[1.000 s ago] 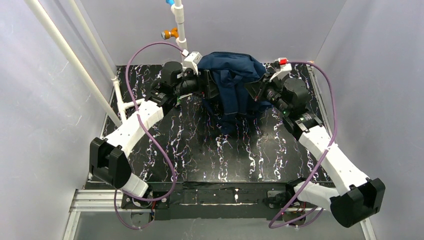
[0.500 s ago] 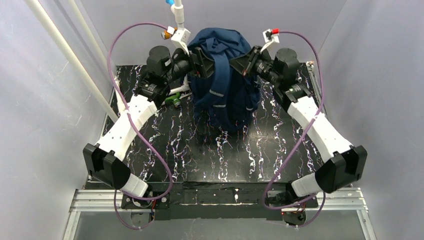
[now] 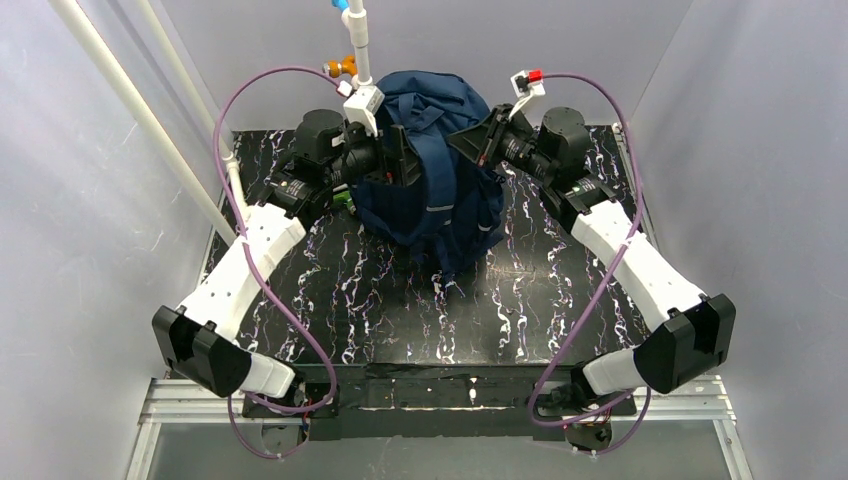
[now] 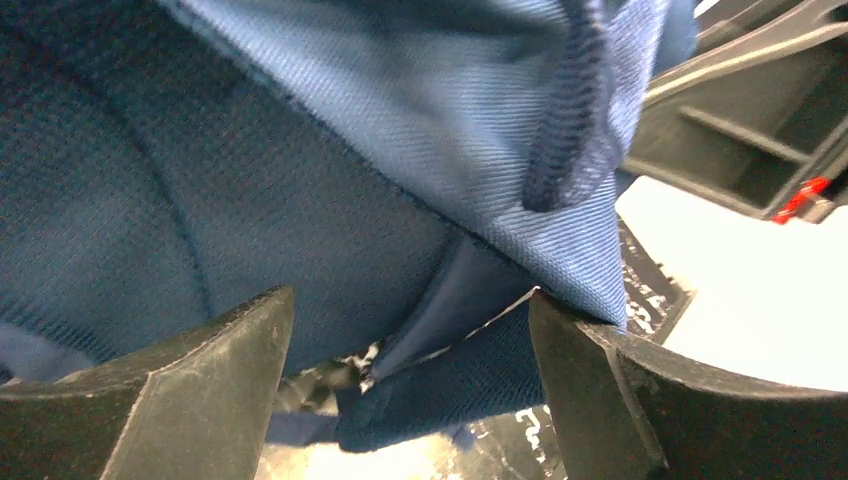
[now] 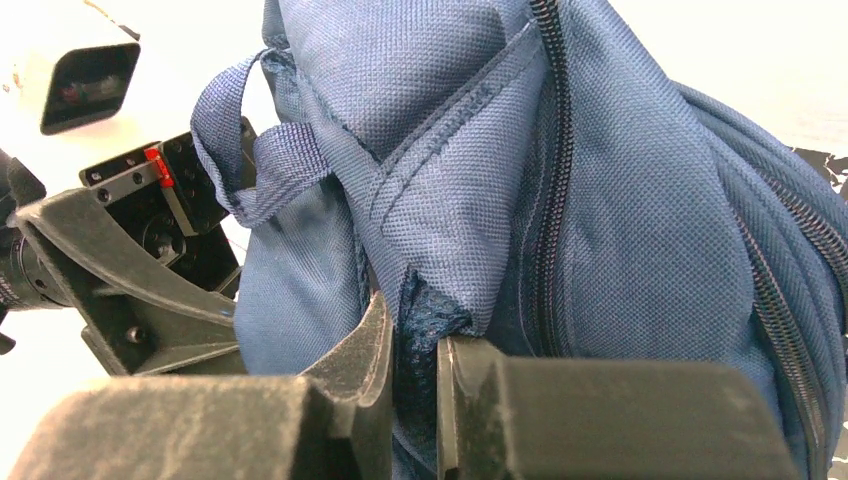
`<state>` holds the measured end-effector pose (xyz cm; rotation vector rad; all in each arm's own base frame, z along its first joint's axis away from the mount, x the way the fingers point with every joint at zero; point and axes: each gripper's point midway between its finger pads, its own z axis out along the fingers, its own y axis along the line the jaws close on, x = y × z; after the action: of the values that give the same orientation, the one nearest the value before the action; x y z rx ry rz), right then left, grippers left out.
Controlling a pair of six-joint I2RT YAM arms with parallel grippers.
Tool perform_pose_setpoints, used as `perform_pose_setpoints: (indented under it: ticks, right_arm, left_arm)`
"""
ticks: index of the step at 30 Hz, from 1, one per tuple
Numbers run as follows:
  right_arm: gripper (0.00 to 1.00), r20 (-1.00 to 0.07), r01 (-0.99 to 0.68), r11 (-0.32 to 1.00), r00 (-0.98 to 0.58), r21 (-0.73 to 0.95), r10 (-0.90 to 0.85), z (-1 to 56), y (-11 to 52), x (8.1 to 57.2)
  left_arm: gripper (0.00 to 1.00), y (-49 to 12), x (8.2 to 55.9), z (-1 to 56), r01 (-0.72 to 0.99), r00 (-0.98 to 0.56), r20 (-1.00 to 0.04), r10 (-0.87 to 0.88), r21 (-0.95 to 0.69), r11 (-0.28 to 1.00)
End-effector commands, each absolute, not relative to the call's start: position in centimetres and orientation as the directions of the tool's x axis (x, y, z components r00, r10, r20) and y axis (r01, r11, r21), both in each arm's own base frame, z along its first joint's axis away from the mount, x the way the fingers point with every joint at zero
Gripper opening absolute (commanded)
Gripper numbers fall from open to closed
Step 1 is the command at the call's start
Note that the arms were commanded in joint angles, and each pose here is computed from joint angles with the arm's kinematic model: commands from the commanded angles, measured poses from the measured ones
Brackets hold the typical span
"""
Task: Pack the student bag
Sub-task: Adjust the student bag at the center of the board, then reset both arms
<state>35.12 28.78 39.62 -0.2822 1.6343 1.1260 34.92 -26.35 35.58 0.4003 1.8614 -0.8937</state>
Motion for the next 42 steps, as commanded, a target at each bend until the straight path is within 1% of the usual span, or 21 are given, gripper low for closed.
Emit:
perform_pose_setpoints:
  ticks: [1, 5, 7, 10, 11, 14, 18, 23, 26, 30, 33, 35, 38, 42]
  right_arm:
    - [0.22, -0.898, -0.842, 0.452, -0.082, 0.295, 0.433, 49.7, 27.8, 32.2]
    - [0.43, -0.924, -0.773, 0.516, -0.244, 0.368, 0.294, 39.1, 27.2, 31.5]
    - [0.57, -0.92, -0.746, 0.538, -0.301, 0.392, 0.252, 36.4, 26.6, 30.7]
    - [0.85, -0.921, -0.699, 0.601, -0.315, 0.388, 0.229, 35.8, 25.2, 30.3]
    - [0.91, -0.923, -0.677, 0.63, -0.315, 0.381, 0.219, 35.9, 24.8, 30.6]
    - [0.98, -0.932, -0.625, 0.708, -0.336, 0.33, 0.138, 36.1, 23.5, 31.3]
    - [0.98, -0.95, -0.565, 0.784, -0.295, 0.257, 0.099, 36.5, 21.3, 31.4]
    - [0.98, -0.969, -0.435, 0.881, -0.232, 0.187, 0.091, 38.2, 17.6, 31.3]
    - [0.98, -0.981, -0.314, 0.938, -0.169, 0.149, 0.1, 39.7, 14.3, 30.8]
    - [0.99, -0.993, -0.161, 0.98, -0.025, 0.119, 0.116, 43.2, 9.7, 29.1]
    - [0.98, -0.986, -0.08, 0.99, 0.107, 0.12, 0.128, 46.1, 6.5, 26.8]
    - [0.98, -0.971, -0.073, 0.99, 0.198, 0.121, 0.133, 47.9, 5.0, 24.7]
    - [0.98, -0.954, -0.057, 0.989, 0.265, 0.134, 0.144, 49.4, 3.5, 22.9]
    - [0.98, -0.934, 0.015, 0.981, 0.308, 0.194, 0.18, 50.3, 1.3, 21.5]
  left_arm:
    - [0.89, -24.0, 32.9, 33.5, 0.593, -0.459, -0.888, -0.024, -0.327, 0.736]
    - [0.9, -20.9, 31.0, 29.6, 0.555, -0.473, -0.878, 0.077, -0.229, 0.799]
    - [0.91, -19.8, 30.4, 28.3, 0.535, -0.487, -0.866, 0.11, -0.196, 0.822]
    - [0.91, -19.3, 29.9, 27.8, 0.525, -0.494, -0.862, 0.112, -0.193, 0.829]
    - [0.91, -19.4, 29.9, 27.9, 0.526, -0.496, -0.862, 0.104, -0.203, 0.826]
    - [0.92, -19.5, 30.2, 29.1, 0.515, -0.5, -0.861, 0.09, -0.213, 0.83]
    - [0.94, -17.1, 30.3, 29.8, 0.409, -0.51, -0.857, 0.078, -0.162, 0.898]
    - [0.95, -14.5, 28.6, 32.1, 0.356, -0.438, -0.898, 0.045, -0.127, 0.926]
    - [0.97, -13.4, 26.2, 36.2, 0.374, -0.324, -0.946, -0.013, -0.141, 0.917]
    - [0.98, -13.1, 22.7, 43.1, 0.486, -0.084, -0.99, -0.114, -0.141, 0.863]
    - [0.98, -12.6, 20.2, 47.0, 0.542, 0.069, -0.984, -0.164, -0.101, 0.834]
    - [0.98, -12.1, 18.6, 49.0, 0.565, 0.146, -0.973, -0.181, -0.069, 0.822]
    - [0.98, -11.1, 17.0, 50.8, 0.558, 0.232, -0.952, -0.198, -0.036, 0.829]
    - [0.98, -9.5, 15.5, 52.1, 0.524, 0.31, -0.928, -0.205, -0.013, 0.852]
